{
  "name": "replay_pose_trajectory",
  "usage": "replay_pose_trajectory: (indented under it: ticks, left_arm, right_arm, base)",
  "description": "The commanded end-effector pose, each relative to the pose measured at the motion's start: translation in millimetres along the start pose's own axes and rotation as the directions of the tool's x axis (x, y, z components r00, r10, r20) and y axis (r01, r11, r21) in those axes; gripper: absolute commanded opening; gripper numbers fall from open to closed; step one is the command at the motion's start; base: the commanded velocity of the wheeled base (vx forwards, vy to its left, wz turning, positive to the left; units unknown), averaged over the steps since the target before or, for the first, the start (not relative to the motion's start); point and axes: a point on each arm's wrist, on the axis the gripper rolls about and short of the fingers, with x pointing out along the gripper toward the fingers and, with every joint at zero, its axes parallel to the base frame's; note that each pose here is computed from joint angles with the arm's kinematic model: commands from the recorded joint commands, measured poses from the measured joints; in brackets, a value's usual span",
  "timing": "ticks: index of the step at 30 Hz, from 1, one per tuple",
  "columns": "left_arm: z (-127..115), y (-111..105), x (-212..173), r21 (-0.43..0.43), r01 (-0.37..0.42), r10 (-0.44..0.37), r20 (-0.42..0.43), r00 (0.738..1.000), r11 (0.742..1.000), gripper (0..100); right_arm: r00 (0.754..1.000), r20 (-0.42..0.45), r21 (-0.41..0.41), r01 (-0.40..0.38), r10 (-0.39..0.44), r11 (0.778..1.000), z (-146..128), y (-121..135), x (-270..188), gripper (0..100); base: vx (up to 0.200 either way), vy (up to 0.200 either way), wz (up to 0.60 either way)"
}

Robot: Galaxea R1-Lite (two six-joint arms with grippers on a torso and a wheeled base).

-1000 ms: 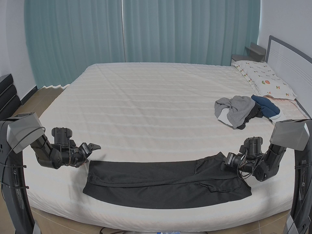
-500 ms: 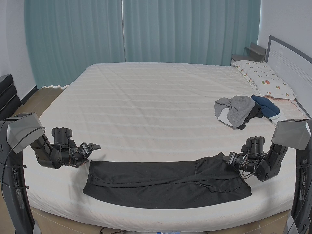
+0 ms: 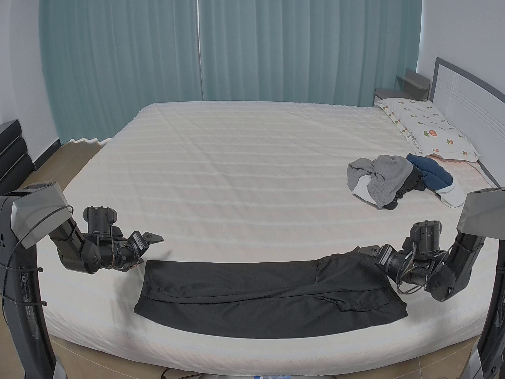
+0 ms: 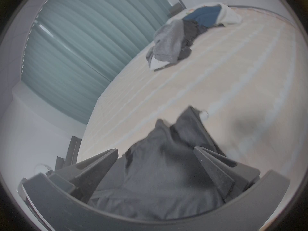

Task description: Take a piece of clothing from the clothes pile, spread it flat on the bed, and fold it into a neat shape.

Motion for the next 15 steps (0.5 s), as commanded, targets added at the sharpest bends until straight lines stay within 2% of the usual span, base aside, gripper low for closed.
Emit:
replay_pose_trajectory:
  ticks: [1, 2, 4, 6, 8, 15]
  left_arm:
    - [2.0, -1.3, -4.4, 0.0, 0.003, -0.003, 0.007, 1.0, 1.0, 100]
    - [3.3, -2.5, -6.4, -0.002, 0.006, -0.006, 0.013, 1.0, 1.0, 100]
    - [4.2, -4.3, -8.7, -0.003, 0.01, -0.01, 0.017, 1.0, 1.0, 100]
    - [4.3, -4.3, -10.2, -0.002, 0.009, -0.009, 0.018, 1.0, 1.0, 100]
    - [4.5, -3.9, -10.5, -0.003, 0.01, -0.01, 0.02, 1.0, 1.0, 100]
    - [9.9, 0.2, -9.3, -0.014, 0.014, -0.014, 0.028, 0.999, 1.0, 100]
  right_arm:
    - [0.997, -0.082, 0.071, -0.003, 0.009, 0.997, -30.8, 14.4, -47.0, 100]
    - [0.995, -0.096, 0.085, 0.002, 0.006, 0.996, -35.4, 14.6, -51.3, 100]
    - [0.994, -0.108, 0.107, 0.008, 0.004, 0.994, -39.4, 15.2, -54.8, 100]
    - [0.992, -0.125, 0.177, 0.022, 0.001, 0.984, -45.8, 17.4, -56.2, 100]
    - [0.992, -0.128, 0.21, 0.036, -0.01, 0.977, -48.2, 17.3, -54.6, 100]
    - [0.986, -0.153, 0.23, 0.094, -0.059, 0.969, -56.8, 9.0, -39.5, 100]
  base:
    - [0.0, 0.0, 0.0]
    - [0.0, 0.0, 0.0]
    - [-0.2, 0.0, 0.0]
    - [-0.2, 0.0, 0.0]
    - [-0.2, 0.0, 0.0]
    - [0.0, 0.0, 0.0]
